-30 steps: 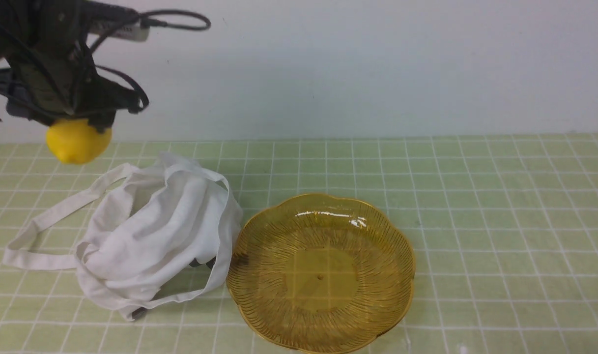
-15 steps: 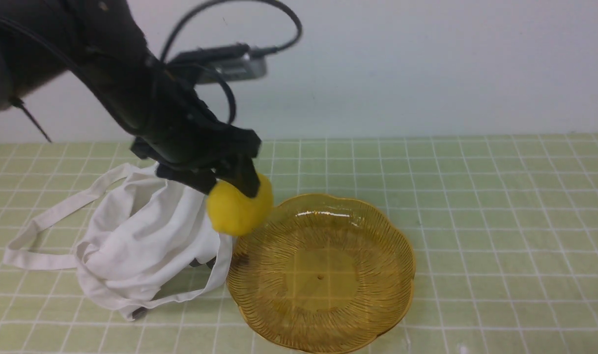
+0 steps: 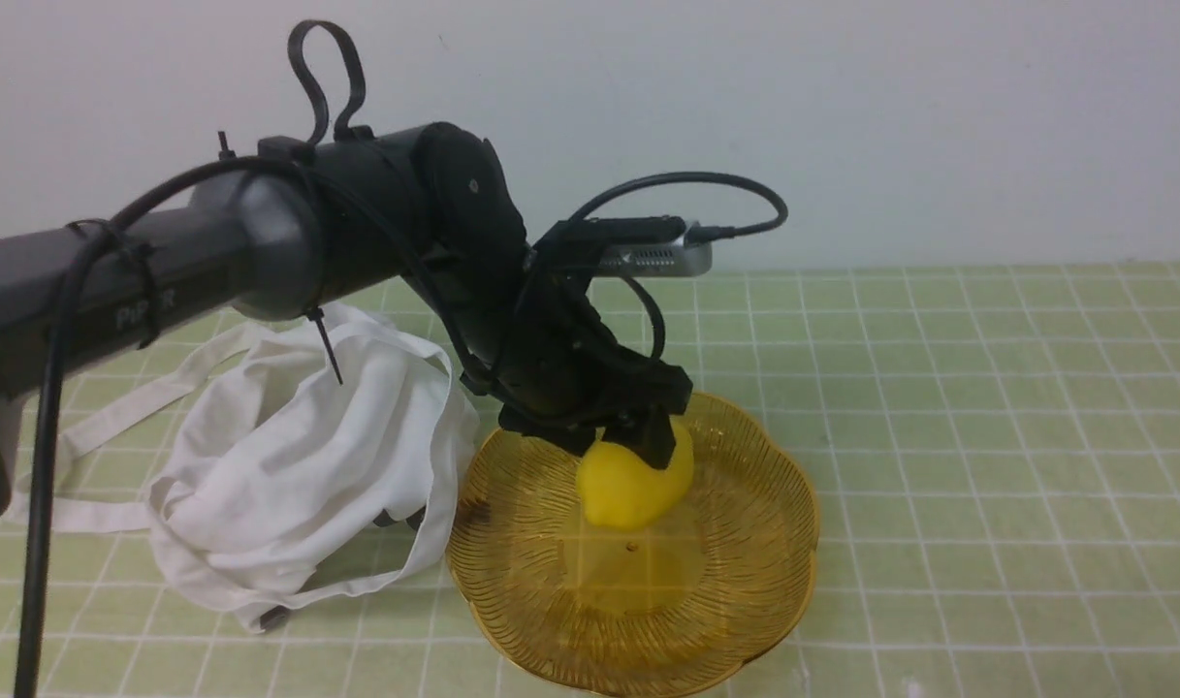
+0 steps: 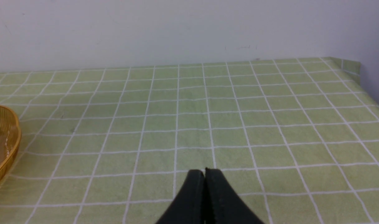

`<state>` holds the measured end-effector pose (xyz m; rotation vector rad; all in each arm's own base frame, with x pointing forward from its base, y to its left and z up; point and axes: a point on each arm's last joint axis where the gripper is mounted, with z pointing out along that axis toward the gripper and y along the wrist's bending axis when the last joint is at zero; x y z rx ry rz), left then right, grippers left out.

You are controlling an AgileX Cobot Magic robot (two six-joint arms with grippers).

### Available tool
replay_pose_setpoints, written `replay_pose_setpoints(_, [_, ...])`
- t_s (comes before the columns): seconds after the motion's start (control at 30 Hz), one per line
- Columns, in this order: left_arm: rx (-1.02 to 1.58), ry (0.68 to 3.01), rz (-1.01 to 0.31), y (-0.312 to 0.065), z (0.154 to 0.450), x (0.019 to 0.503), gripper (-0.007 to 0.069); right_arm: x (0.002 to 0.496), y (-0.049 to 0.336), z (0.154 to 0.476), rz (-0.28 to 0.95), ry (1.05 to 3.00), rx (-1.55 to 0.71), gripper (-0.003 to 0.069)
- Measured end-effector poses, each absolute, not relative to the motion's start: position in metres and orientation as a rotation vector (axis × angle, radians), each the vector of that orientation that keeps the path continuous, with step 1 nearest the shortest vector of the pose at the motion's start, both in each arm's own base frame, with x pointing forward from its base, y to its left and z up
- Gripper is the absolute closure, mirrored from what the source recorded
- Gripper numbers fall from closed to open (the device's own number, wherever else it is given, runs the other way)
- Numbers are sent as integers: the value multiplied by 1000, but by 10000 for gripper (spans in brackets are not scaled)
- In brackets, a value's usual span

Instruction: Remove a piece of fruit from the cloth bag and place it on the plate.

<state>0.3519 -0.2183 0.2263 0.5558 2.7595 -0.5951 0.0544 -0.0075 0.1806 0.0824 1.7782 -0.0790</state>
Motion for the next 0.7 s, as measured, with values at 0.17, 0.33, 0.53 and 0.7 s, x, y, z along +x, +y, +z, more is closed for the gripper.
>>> replay_pose_setpoints(0.17, [544, 2738, -594, -220, 226, 354, 90, 54, -8, 181, -79, 1778, 82, 673])
replay_pose_setpoints(0.33, [541, 2725, -594, -220, 227, 355, 20, 54, -8, 181, -79, 1778, 82, 673])
replay_pose_setpoints(0.53, [616, 2677, -538, -221, 254, 362, 28, 54, -8, 181, -79, 1778, 82, 673])
replay_pose_setpoints(0.7, [716, 2583, -324, -205, 321, 361, 222, 54, -8, 181, -79, 1778, 82, 673])
